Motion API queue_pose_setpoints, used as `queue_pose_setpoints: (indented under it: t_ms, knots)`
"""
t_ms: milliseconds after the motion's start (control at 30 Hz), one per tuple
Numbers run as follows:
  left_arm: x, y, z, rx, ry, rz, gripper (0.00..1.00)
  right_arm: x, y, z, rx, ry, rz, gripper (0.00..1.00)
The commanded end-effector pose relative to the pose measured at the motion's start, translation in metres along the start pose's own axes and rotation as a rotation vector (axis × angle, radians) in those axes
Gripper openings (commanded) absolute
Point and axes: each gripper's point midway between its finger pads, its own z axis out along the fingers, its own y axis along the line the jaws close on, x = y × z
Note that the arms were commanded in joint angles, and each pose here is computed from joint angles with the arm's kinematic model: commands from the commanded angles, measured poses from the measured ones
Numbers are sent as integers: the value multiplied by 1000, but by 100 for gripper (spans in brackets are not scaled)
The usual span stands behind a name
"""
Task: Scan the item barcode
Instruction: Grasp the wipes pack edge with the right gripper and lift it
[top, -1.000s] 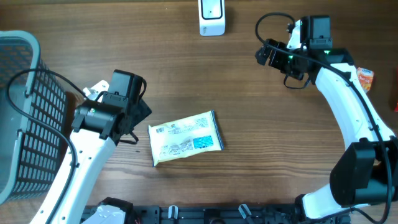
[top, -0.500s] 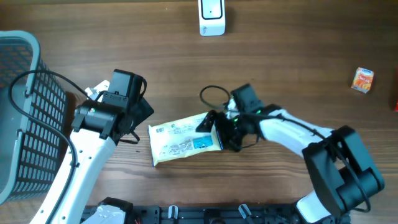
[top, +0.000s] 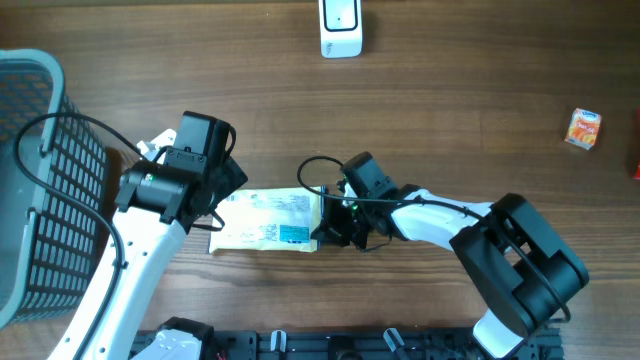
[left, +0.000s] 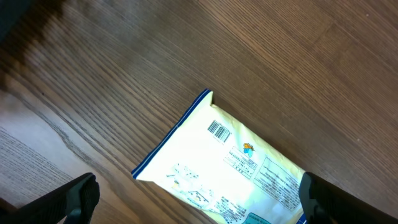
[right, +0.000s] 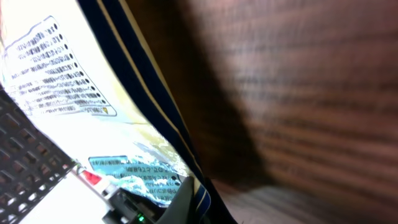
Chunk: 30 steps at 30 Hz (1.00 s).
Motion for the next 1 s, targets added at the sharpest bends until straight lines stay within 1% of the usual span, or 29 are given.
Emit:
queue_pose_setpoints:
  t_ms: [0,133,167,233,300,367,400,433,467,500,533,567,600,633,667,700,767,800,867,900,967]
  knots:
    - [-2,0,0,-1,0,-22,100,-16,-25,-6,71,-71,-32,4]
    - [-2,0,0,-1,0,-22,100,-54,-35,-74,113,-262,-91,4]
    - [-2,0,0,-1,0,-22,100,-69,-41,-106,113,-331,-117,4]
    - [-2,0,0,-1,0,-22,100,-79,-53,-136,114,-376,-134,4]
    - [-2,0,0,-1,0,-22,100,-79,-64,-139,138,-362,-133,4]
    - [-9,-9,0,37,-29,-36,100,-79,-66,-135,142,-353,-125,4]
    - [-12,-15,0,61,-40,-43,100,-84,-65,-138,139,-375,-136,19]
    - [-12,-15,0,59,-40,-42,100,-87,-63,-140,127,-380,-150,52]
    - [-12,-15,0,60,-39,-42,100,-87,-59,-144,111,-370,-193,96]
    - [-8,-18,-1,77,-15,-41,100,-86,-60,-146,116,-360,-179,100]
    - [7,-24,-1,119,69,-34,100,-81,-63,-148,126,-336,-151,100]
    - [13,-33,-1,161,104,-28,100,-75,-66,-148,130,-306,-133,100]
    - [19,-46,0,223,137,38,100,-63,-64,-144,110,-252,-144,100]
    - [31,-66,3,324,182,174,100,-48,-59,-141,67,-179,-198,100]
    - [43,-78,10,382,227,253,100,-36,-59,-138,56,-125,-206,100]
    - [55,-86,26,400,281,281,100,-20,-67,-136,81,-64,-180,100]
    - [70,-100,47,438,359,308,100,-2,-72,-131,102,1,-154,100]
    - [82,-114,55,513,421,370,100,12,-70,-124,73,53,-164,100]
    - [96,-131,73,572,502,385,100,24,-68,-113,47,93,-183,100]
    - [104,-136,86,585,547,380,94,31,-69,-102,46,109,-174,100]
    - [120,-142,102,608,633,369,79,30,-66,-89,36,87,-122,100]
